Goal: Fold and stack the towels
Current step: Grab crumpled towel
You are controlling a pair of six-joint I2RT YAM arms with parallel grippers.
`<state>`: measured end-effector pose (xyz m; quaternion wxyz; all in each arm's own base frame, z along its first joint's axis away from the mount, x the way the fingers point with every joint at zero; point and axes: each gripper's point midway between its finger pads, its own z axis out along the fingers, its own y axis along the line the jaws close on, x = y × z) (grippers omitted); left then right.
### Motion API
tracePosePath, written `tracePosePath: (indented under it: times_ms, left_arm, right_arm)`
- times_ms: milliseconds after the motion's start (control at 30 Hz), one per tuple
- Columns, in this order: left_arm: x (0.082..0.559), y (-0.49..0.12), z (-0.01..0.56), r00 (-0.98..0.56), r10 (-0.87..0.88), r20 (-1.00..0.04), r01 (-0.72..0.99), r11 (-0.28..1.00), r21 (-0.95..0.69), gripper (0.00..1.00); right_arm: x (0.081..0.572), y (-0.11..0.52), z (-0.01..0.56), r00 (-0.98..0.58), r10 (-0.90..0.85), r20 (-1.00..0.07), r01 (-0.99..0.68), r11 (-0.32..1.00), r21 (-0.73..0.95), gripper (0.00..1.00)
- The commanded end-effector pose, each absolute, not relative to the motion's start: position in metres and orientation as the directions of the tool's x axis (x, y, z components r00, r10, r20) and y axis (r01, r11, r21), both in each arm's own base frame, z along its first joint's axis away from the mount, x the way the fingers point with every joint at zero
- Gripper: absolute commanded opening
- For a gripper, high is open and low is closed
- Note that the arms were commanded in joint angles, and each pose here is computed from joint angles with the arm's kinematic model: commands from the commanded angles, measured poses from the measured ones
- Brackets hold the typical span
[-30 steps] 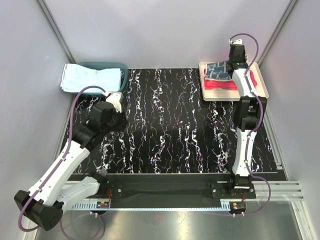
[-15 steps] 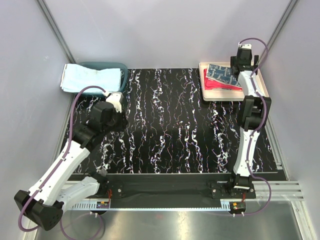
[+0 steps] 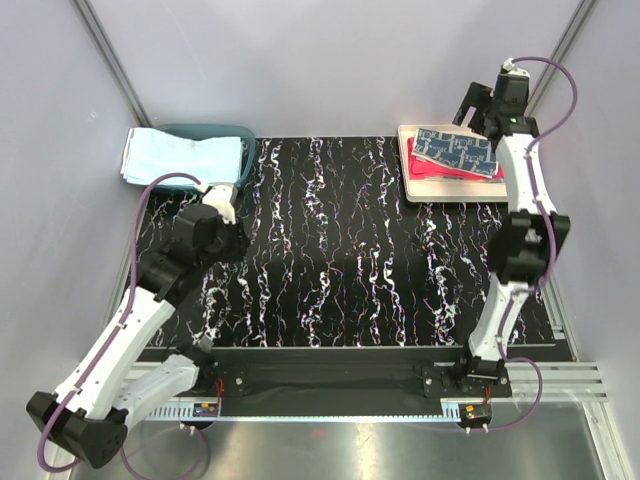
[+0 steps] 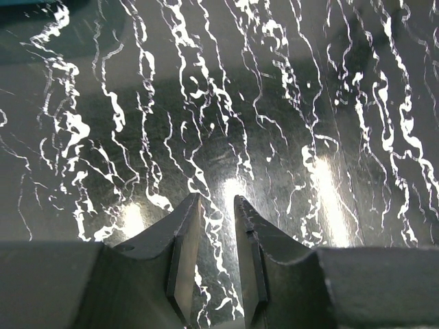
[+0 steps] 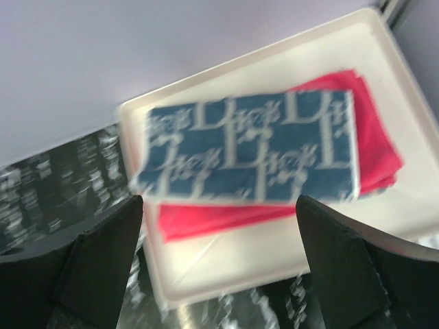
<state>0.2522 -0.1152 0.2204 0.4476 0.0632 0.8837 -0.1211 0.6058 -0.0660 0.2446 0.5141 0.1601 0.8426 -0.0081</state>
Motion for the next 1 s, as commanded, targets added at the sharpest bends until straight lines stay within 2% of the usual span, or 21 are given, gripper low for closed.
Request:
tracePosePath:
  times_ms: [0, 100, 133, 167, 233, 267, 333, 367, 467, 533, 600, 633, 667, 700, 733, 767, 800, 833, 867, 900, 967]
  left_arm:
    - [0.262, -0.108, 0.245, -0.511, -0.042, -0.859, 0.209, 0.963, -0.171, 0.32]
    - [0.264, -0.101, 0.246, -0.504, -0.063, -0.861, 0.181, 0.967, -0.177, 0.32]
    - [0.264, -0.1, 0.246, -0.503, -0.068, -0.861, 0.177, 0.968, -0.18, 0.32]
    - [0.265, -0.097, 0.245, -0.505, -0.071, -0.86, 0.168, 0.969, -0.179, 0.32]
    - [0.266, -0.095, 0.244, -0.504, -0.073, -0.86, 0.157, 0.972, -0.175, 0.32]
    - [0.267, -0.093, 0.244, -0.503, -0.077, -0.861, 0.147, 0.974, -0.173, 0.32]
    - [0.268, -0.091, 0.244, -0.502, -0.085, -0.861, 0.138, 0.975, -0.176, 0.33]
    - [0.269, -0.09, 0.243, -0.503, -0.089, -0.86, 0.132, 0.975, -0.178, 0.33]
    - [0.276, -0.085, 0.245, -0.497, -0.129, -0.858, 0.091, 0.976, -0.199, 0.35]
    - [0.29, -0.081, 0.25, -0.498, -0.203, -0.843, 0.014, 0.97, -0.242, 0.37]
    - [0.308, -0.065, 0.259, -0.459, -0.308, -0.833, -0.147, 0.951, -0.271, 0.4]
    - [0.325, -0.058, 0.25, -0.46, -0.335, -0.822, -0.217, 0.94, -0.261, 0.48]
    - [0.348, -0.055, 0.27, -0.379, -0.371, -0.848, -0.243, 0.924, -0.296, 0.5]
    - [0.365, -0.053, 0.273, -0.355, -0.395, -0.847, -0.268, 0.911, -0.313, 0.5]
    - [0.392, -0.047, 0.252, -0.383, -0.39, -0.838, -0.329, 0.905, -0.271, 0.5]
    - [0.417, -0.033, 0.281, -0.29, -0.399, -0.87, -0.389, 0.88, -0.274, 0.5]
    - [0.436, -0.028, 0.276, -0.278, -0.411, -0.868, -0.417, 0.866, -0.276, 0.51]
    - [0.468, -0.016, 0.248, -0.298, -0.423, -0.856, -0.47, 0.845, -0.254, 0.51]
    - [0.491, -0.01, 0.259, -0.253, -0.448, -0.858, -0.487, 0.825, -0.287, 0.51]
    - [0.519, -0.005, 0.222, -0.286, -0.472, -0.834, -0.53, 0.803, -0.272, 0.51]
    - [0.548, 0.02, 0.198, -0.283, -0.499, -0.819, -0.594, 0.762, -0.259, 0.53]
  right_arm:
    - [0.558, -0.014, 0.323, -0.32, 0.414, -0.852, 0.133, 0.91, 0.393, 1.0]
    - [0.516, 0.022, 0.322, -0.341, 0.397, -0.852, 0.088, 0.916, 0.392, 1.0]
    - [0.496, 0.051, 0.338, -0.329, 0.369, -0.869, 0.026, 0.924, 0.382, 1.0]
    - [0.485, 0.054, 0.313, -0.359, 0.357, -0.862, 0.059, 0.931, 0.361, 1.0]
    - [0.457, 0.067, 0.322, -0.338, 0.381, -0.861, 0.028, 0.918, 0.395, 1.0]
    - [0.444, 0.073, 0.293, -0.393, 0.386, -0.835, 0.031, 0.913, 0.407, 1.0]
    - [0.423, 0.081, 0.299, -0.366, 0.42, -0.83, -0.01, 0.89, 0.455, 1.0]
    - [0.412, 0.09, 0.275, -0.419, 0.411, -0.81, -0.027, 0.886, 0.463, 1.0]
    - [0.388, 0.105, 0.25, -0.464, 0.388, -0.797, -0.046, 0.887, 0.459, 1.0]
    - [0.381, 0.109, 0.239, -0.486, 0.385, -0.784, -0.045, 0.885, 0.463, 1.0]
    - [0.375, 0.113, 0.226, -0.513, 0.387, -0.766, -0.046, 0.879, 0.475, 1.0]
    - [0.374, 0.114, 0.223, -0.519, 0.39, -0.761, -0.043, 0.877, 0.478, 1.0]
    - [0.373, 0.115, 0.22, -0.528, 0.391, -0.754, -0.046, 0.873, 0.485, 1.0]
    - [0.373, 0.119, 0.221, -0.535, 0.403, -0.742, -0.05, 0.862, 0.504, 1.0]
    - [0.37, 0.127, 0.222, -0.552, 0.401, -0.731, -0.077, 0.849, 0.524, 1.0]
    - [0.37, 0.13, 0.223, -0.555, 0.403, -0.728, -0.087, 0.842, 0.532, 1.0]
    - [0.368, 0.132, 0.224, -0.56, 0.409, -0.72, -0.089, 0.835, 0.543, 1.0]
    - [0.364, 0.139, 0.223, -0.573, 0.401, -0.715, -0.109, 0.827, 0.551, 1.0]
    - [0.362, 0.14, 0.224, -0.573, 0.401, -0.714, -0.114, 0.824, 0.555, 1.0]
    - [0.36, 0.142, 0.224, -0.575, 0.402, -0.712, -0.117, 0.821, 0.558, 1.0]
    - [0.358, 0.143, 0.221, -0.586, 0.39, -0.71, -0.124, 0.823, 0.555, 1.0]
